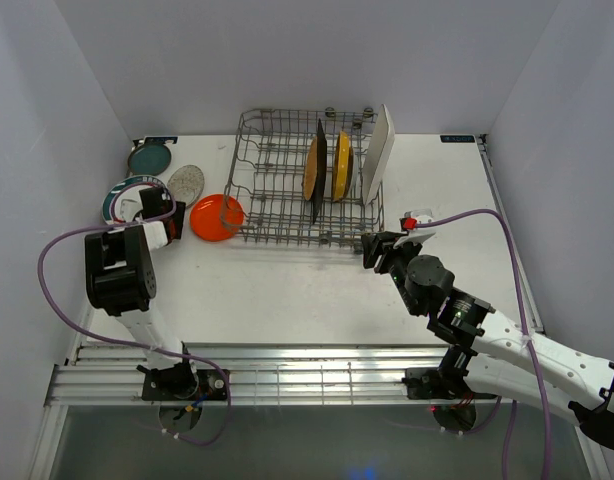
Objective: Load the plates into the dish rack
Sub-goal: Pick up the plate at the center of the board.
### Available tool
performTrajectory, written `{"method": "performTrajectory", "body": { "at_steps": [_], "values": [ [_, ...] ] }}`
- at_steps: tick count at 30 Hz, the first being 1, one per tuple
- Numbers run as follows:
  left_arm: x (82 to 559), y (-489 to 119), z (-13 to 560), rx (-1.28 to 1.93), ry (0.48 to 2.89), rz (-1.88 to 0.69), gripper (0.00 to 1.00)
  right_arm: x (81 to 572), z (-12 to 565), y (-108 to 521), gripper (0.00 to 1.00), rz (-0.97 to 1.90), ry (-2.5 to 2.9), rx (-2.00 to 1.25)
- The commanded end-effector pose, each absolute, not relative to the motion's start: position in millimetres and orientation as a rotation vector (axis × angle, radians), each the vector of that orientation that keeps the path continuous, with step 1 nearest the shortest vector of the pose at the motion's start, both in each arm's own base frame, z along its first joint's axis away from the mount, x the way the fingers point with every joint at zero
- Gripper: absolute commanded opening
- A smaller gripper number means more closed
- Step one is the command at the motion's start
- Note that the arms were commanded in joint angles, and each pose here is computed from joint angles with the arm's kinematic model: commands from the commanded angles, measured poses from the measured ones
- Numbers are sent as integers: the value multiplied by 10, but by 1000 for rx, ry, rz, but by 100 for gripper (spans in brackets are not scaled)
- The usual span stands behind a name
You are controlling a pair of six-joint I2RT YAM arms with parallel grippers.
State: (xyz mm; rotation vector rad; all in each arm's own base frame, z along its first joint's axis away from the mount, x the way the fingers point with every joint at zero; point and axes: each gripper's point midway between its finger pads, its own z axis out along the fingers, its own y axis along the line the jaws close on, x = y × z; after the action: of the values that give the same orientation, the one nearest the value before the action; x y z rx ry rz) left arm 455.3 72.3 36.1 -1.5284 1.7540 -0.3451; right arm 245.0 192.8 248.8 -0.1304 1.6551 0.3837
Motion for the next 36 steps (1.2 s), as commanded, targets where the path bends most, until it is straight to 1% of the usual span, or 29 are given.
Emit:
{"method": "performTrajectory", "body": {
  "at_steps": [1, 8, 13, 18, 23, 24, 26, 27, 28, 31, 32, 33, 34, 36],
  "values": [
    [4636, 749, 276, -1593, 1729, -349, 65, 2458, 2638, 1934, 60, 432, 1607, -87],
    [4645, 801, 118, -1658, 1717, -314, 64, 2448, 2647, 1940, 60, 443, 1603, -88],
    [4690, 849, 130, -1692, 1701, -286, 64, 2441, 2663, 1942, 60, 450, 1599, -89],
    [4697, 862, 4, -1752, 1725, -247, 64, 2421, 2688, 1929, 60, 464, 1587, -86],
    [4734, 872, -188, -1803, 1807, -170, 64, 2398, 2700, 1907, 60, 476, 1580, -83],
    [4846, 895, -122, -1784, 1807, -176, 64, 2395, 2704, 1906, 59, 480, 1578, -81],
    [4794, 889, -267, -1808, 1857, -130, 62, 2391, 2702, 1900, 59, 481, 1576, -80],
    [4818, 896, -278, -1810, 1857, -127, 60, 2391, 2702, 1900, 60, 481, 1576, -80],
    [4813, 885, -296, -1810, 1861, -127, 52, 2390, 2710, 1898, 59, 483, 1574, -79],
    [4752, 881, -360, -1840, 1854, -119, 49, 2387, 2695, 1904, 60, 484, 1577, -82],
    [4771, 879, -334, -1830, 1845, -134, 42, 2386, 2706, 1907, 60, 487, 1574, -81],
    [4768, 873, -338, -1827, 1846, -139, 39, 2386, 2703, 1906, 60, 486, 1575, -82],
    [4751, 867, -347, -1831, 1845, -141, 38, 2385, 2699, 1909, 59, 488, 1575, -83],
    [4783, 857, -329, -1816, 1849, -157, 28, 2383, 2696, 1909, 60, 489, 1575, -84]
  ]
}}
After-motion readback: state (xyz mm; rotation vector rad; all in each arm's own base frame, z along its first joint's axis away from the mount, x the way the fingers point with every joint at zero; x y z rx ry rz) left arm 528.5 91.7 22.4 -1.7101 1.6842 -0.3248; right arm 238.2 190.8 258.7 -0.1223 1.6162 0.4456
